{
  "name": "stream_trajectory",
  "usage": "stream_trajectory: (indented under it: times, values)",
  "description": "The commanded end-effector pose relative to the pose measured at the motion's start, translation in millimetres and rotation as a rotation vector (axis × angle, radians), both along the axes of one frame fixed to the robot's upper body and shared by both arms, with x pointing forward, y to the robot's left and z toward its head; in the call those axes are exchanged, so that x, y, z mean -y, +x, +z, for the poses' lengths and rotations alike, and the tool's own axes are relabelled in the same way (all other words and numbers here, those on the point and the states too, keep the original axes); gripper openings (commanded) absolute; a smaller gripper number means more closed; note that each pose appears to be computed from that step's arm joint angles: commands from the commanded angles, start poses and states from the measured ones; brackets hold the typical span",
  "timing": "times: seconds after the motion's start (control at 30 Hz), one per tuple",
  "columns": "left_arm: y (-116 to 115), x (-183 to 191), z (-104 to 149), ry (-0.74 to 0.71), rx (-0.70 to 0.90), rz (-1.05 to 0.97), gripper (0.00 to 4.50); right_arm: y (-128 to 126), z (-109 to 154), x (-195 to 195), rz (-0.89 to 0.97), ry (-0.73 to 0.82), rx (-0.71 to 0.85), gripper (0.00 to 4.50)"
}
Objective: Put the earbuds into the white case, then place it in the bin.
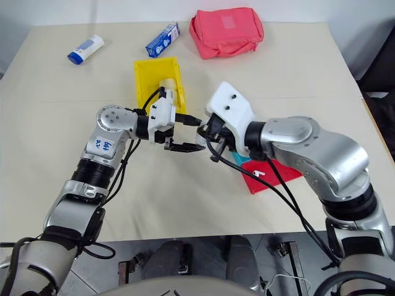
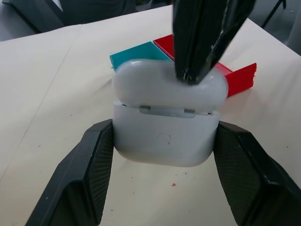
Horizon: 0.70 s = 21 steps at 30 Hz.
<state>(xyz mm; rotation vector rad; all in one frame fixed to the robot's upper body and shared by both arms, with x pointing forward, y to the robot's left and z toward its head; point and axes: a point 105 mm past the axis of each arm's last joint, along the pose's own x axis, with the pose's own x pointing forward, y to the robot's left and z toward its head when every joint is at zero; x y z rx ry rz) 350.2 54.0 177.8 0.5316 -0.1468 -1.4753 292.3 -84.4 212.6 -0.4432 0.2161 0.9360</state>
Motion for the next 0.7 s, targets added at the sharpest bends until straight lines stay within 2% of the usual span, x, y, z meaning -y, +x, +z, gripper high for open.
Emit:
stream_trajectory:
  times: [0.03,0.2,0.3,0.37,0.47,0.57,0.67,0.7]
  values:
    - [1.1,-5.6,17.9,-0.069,0.051,0.034,2.8,-8.5,24.8,22.4,-0.043,0.034,0.073,0.04]
    - [7.6,-10.2,25.3,-0.132,0.039,0.091,2.8,-12.8,25.0,51.3,-0.085,0.088,0.067,0.04]
    - [14.3,-13.2,30.3,-0.186,0.028,0.145,2.8,-28.3,19.6,64.9,-0.008,0.221,-0.028,0.62]
    - [17.7,-14.3,32.9,-0.216,0.027,0.174,2.8,-36.0,21.0,73.4,0.036,0.287,-0.024,1.31]
    - [21.8,-15.9,36.1,-0.253,0.021,0.21,2.8,-43.8,21.8,84.5,0.082,0.303,0.035,2.35]
    - [41.3,-26.6,43.5,-0.34,-0.002,0.355,2.8,-44.2,11.0,106.4,0.092,0.34,-0.018,3.35]
    - [58.2,-37.0,43.5,-0.361,-0.012,0.495,2.8,-39.7,10.6,114.1,0.072,0.343,-0.009,4.41]
    - [62.5,-39.9,43.7,-0.366,-0.016,0.529,2.8,-39.4,12.0,114.2,0.072,0.347,0.0,4.46]
